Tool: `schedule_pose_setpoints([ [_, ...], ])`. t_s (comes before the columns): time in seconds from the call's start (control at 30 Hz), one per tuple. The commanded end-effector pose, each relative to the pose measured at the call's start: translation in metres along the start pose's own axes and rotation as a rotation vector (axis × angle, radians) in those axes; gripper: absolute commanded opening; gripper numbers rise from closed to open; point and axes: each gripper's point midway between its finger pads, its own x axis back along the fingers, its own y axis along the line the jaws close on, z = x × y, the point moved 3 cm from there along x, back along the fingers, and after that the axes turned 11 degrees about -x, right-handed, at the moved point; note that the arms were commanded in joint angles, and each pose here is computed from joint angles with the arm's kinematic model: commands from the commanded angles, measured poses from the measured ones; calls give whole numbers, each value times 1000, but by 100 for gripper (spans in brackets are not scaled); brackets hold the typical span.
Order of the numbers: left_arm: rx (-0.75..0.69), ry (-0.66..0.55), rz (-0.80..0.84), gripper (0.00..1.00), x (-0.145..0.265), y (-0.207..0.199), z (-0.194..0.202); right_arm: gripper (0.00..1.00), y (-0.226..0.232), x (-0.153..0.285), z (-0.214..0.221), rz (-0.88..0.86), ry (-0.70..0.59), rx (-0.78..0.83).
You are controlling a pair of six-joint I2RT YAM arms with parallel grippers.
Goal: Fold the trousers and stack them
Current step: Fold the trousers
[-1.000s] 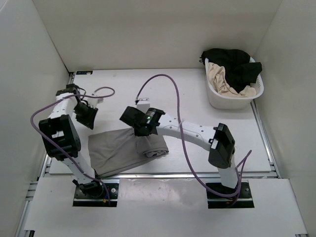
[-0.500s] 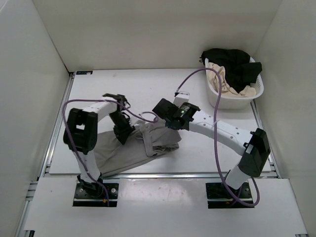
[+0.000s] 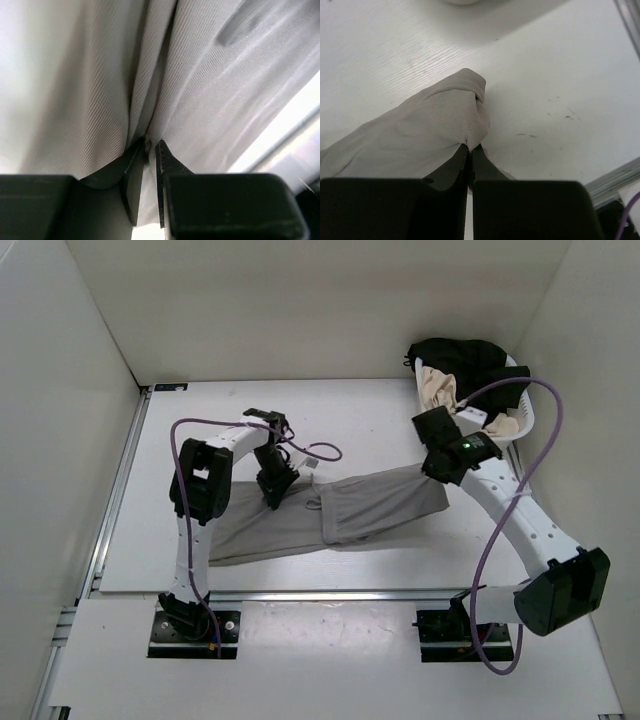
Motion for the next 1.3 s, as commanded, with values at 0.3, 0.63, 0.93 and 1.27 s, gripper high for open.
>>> schedule_pose_setpoints([
  [0.3, -122, -230, -341, 65, 51, 66, -101, 0, -45, -2, -44, 32, 6, 137],
  [0.63, 169, -316, -401, 72, 131, 89, 23, 0, -6, 10, -54, -4, 13, 217],
  [0.93, 320, -323, -166, 66, 53, 97, 51, 0, 137, 11, -24, -150, 35, 295],
  [1.27, 403, -338, -114, 20, 15, 107, 63, 0, 287, 30, 77, -461, 171, 154],
])
